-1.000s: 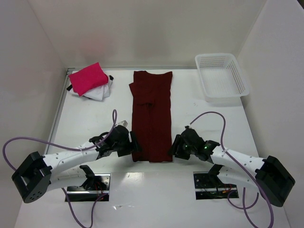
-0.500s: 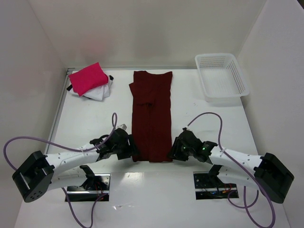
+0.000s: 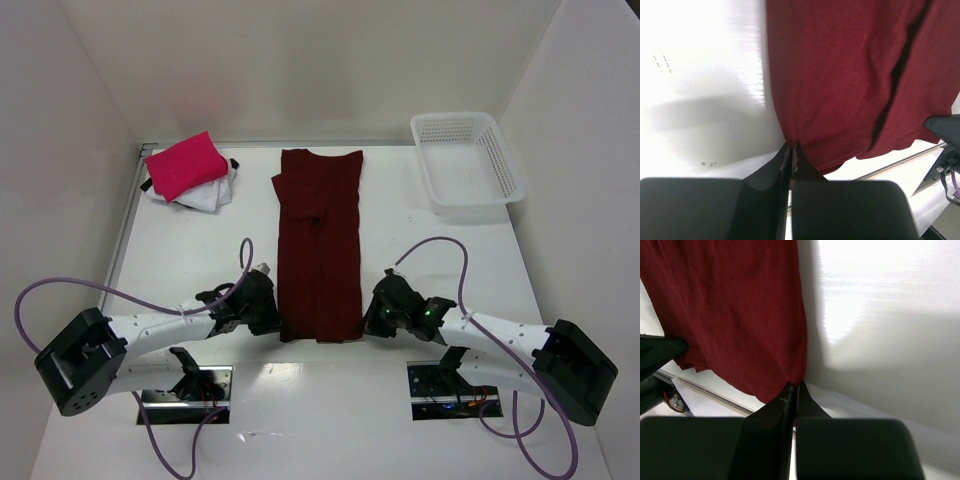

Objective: Fold and stack the t-shirts
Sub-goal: Grab the bottom of the folded rectangular tshirt with both arms, then fold the folded rectangular tshirt in 1/3 of the way, then grab one side of the 2/3 rectangular tshirt with both arms

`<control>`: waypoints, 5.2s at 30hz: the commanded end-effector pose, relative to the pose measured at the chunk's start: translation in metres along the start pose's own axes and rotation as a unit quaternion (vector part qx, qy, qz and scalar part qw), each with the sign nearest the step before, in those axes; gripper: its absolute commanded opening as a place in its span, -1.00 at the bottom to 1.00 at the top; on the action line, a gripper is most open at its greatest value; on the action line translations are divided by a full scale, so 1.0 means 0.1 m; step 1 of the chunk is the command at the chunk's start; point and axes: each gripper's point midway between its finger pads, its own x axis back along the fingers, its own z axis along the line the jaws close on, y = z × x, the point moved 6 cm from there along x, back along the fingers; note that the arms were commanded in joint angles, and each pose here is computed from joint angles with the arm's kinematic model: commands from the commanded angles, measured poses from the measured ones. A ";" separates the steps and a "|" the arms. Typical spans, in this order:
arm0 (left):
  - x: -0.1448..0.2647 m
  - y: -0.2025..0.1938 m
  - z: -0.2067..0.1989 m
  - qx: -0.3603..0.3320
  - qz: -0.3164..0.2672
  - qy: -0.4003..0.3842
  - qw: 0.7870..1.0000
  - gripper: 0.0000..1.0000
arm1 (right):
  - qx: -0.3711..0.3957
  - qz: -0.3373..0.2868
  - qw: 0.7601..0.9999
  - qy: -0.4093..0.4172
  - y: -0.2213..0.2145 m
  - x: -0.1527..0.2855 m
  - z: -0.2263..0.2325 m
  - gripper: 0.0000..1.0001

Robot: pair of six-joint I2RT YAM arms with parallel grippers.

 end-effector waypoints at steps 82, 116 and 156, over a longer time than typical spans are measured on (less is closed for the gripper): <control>-0.04 2.01 -0.29 -0.110 -0.048 -0.061 0.991 0.91 | 0.073 -0.159 0.984 -0.019 2.08 -0.19 0.43 0.56; -0.57 1.91 -0.23 -0.094 -0.001 -0.050 0.994 0.03 | 0.071 -0.121 0.990 -0.025 1.91 -0.68 0.39 -0.17; 1.02 0.84 -0.24 -0.065 -0.089 -0.057 0.992 -1.00 | 0.053 -0.173 0.982 0.050 0.79 0.56 0.60 -1.00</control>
